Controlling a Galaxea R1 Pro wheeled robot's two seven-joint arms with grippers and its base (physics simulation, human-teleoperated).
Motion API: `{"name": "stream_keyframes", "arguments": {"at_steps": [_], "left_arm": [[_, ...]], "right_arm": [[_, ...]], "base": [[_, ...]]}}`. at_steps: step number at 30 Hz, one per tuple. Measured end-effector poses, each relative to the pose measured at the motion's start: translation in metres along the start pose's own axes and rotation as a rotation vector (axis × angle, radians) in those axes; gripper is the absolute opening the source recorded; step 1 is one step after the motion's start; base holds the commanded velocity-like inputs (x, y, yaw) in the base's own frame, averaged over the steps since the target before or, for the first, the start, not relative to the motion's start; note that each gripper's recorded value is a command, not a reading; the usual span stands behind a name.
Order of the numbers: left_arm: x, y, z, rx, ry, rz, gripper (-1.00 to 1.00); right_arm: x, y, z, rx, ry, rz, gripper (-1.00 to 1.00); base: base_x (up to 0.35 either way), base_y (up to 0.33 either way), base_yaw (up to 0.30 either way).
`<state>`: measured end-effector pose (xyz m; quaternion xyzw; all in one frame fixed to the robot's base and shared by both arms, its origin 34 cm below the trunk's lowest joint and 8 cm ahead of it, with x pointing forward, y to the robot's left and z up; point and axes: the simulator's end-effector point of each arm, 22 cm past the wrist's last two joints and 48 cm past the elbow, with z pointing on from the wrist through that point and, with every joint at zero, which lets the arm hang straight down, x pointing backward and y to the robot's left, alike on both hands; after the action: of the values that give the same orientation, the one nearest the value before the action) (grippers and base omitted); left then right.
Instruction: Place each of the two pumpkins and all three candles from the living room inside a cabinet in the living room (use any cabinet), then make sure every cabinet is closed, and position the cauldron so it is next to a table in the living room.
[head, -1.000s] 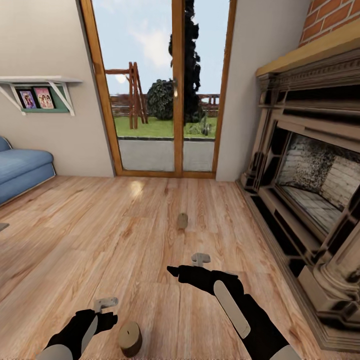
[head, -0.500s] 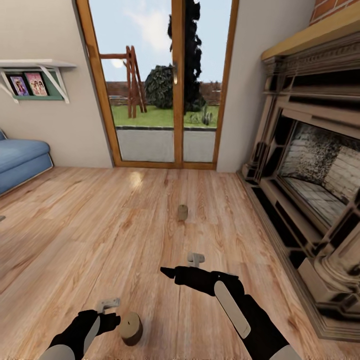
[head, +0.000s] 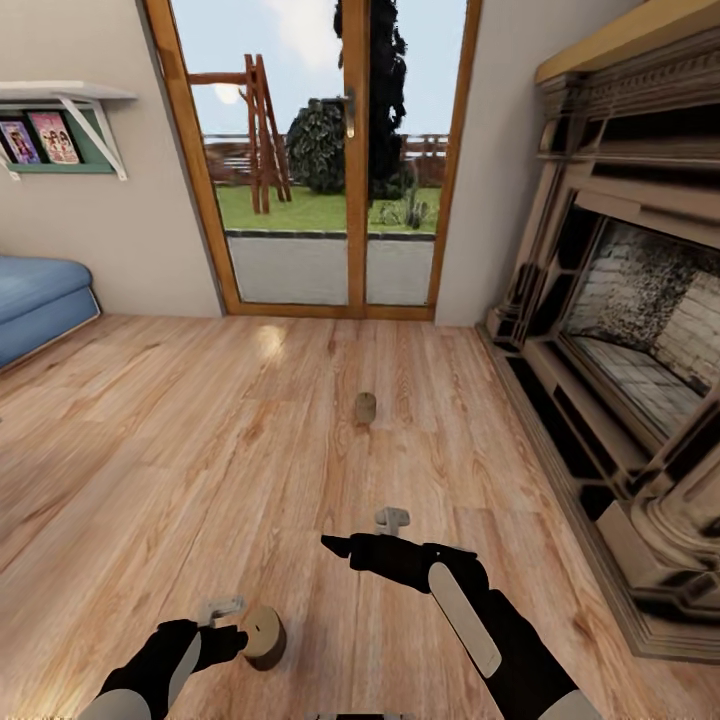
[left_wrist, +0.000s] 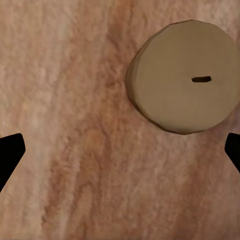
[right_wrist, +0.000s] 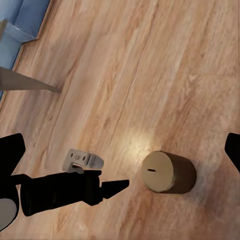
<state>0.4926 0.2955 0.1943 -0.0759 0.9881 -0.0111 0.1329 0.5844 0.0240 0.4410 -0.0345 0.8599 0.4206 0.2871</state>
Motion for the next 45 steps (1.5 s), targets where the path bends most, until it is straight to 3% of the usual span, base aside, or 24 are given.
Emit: {"name": "stream_keyframes", "arguments": {"at_steps": [10, 20, 25, 28, 45], "left_arm": [[0.019, -0.015, 0.014, 0.018, 0.042, 0.005, 1.0], [0.046, -0.039, 0.019, 0.05, 0.094, 0.014, 1.0], [0.047, -0.049, 0.019, 0.052, 0.095, 0.092, 1.0], [0.047, -0.05, 0.019, 0.051, 0.094, 0.113, 1.0], [0.046, -0.051, 0.019, 0.051, 0.093, 0.113, 1.0]], "right_arm": [[0.018, -0.018, 0.01, 0.015, 0.034, 0.037, 1.0], [0.018, -0.018, 0.01, 0.018, 0.035, 0.037, 1.0], [0.018, -0.019, 0.01, 0.018, 0.035, 0.037, 1.0], [0.018, -0.018, 0.01, 0.017, 0.036, 0.037, 1.0], [0.018, -0.018, 0.01, 0.018, 0.036, 0.037, 1.0]], "base": [[0.0, 0.0, 0.0], [0.026, 0.0, 0.0], [0.146, 0.0, 0.0], [0.027, 0.0, 0.0], [0.147, 0.012, 0.0]]}}
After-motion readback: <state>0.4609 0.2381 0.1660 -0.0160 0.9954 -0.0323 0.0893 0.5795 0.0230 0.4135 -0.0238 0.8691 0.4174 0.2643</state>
